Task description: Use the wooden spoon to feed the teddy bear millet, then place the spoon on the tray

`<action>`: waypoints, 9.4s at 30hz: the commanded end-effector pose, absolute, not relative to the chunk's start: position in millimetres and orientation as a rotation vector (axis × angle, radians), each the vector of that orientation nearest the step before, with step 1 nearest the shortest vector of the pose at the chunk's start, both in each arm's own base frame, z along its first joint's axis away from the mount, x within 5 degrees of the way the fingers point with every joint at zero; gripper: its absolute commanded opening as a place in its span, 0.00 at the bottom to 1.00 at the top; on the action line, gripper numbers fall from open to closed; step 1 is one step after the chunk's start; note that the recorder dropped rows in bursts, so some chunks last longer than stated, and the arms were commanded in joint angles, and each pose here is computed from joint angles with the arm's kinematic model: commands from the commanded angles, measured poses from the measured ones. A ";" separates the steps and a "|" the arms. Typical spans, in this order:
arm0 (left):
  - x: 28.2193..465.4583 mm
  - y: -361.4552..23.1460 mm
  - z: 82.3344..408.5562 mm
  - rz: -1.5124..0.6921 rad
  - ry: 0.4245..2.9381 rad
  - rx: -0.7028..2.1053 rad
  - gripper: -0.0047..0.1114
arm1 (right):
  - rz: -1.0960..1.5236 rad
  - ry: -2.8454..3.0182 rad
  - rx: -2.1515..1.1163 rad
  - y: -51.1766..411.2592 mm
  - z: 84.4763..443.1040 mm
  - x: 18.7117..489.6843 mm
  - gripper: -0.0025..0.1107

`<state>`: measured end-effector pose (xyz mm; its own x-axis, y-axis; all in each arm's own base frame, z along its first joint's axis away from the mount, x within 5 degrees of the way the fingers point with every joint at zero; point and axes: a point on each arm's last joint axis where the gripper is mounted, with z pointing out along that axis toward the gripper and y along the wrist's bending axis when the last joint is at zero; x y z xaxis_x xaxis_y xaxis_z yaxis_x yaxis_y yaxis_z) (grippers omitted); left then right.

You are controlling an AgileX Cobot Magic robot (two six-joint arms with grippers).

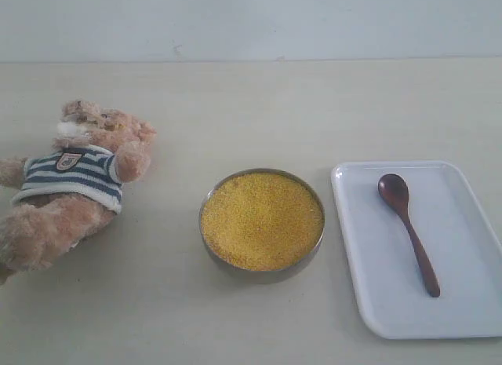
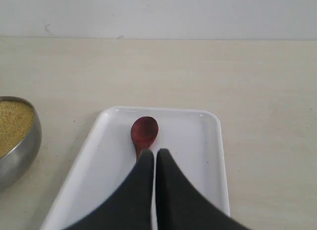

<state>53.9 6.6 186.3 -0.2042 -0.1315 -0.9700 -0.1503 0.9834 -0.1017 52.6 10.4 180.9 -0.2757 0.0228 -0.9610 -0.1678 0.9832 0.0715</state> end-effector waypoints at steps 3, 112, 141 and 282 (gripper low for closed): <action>53.9 6.5 185.4 0.012 1.778 -0.216 0.07 | 0.174 1.832 -0.103 9.8 181.8 52.5 0.03; 286.6 -21.4 163.7 -0.385 2.938 0.185 0.07 | 0.100 2.796 -0.274 54.0 231.6 217.4 0.60; 259.1 -61.2 208.0 0.020 2.830 0.536 0.07 | 0.112 3.042 -0.196 68.7 99.9 266.8 0.30; 257.8 -63.9 207.8 -0.033 2.848 0.490 0.07 | -0.430 2.479 -1.717 264.6 231.1 219.3 0.02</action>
<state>259.3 -61.6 205.5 -0.9105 0.3407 -0.2341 0.3428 0.9388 0.0332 216.6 263.1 215.9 -0.3479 -0.9277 0.1354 -0.9102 0.2996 -0.2858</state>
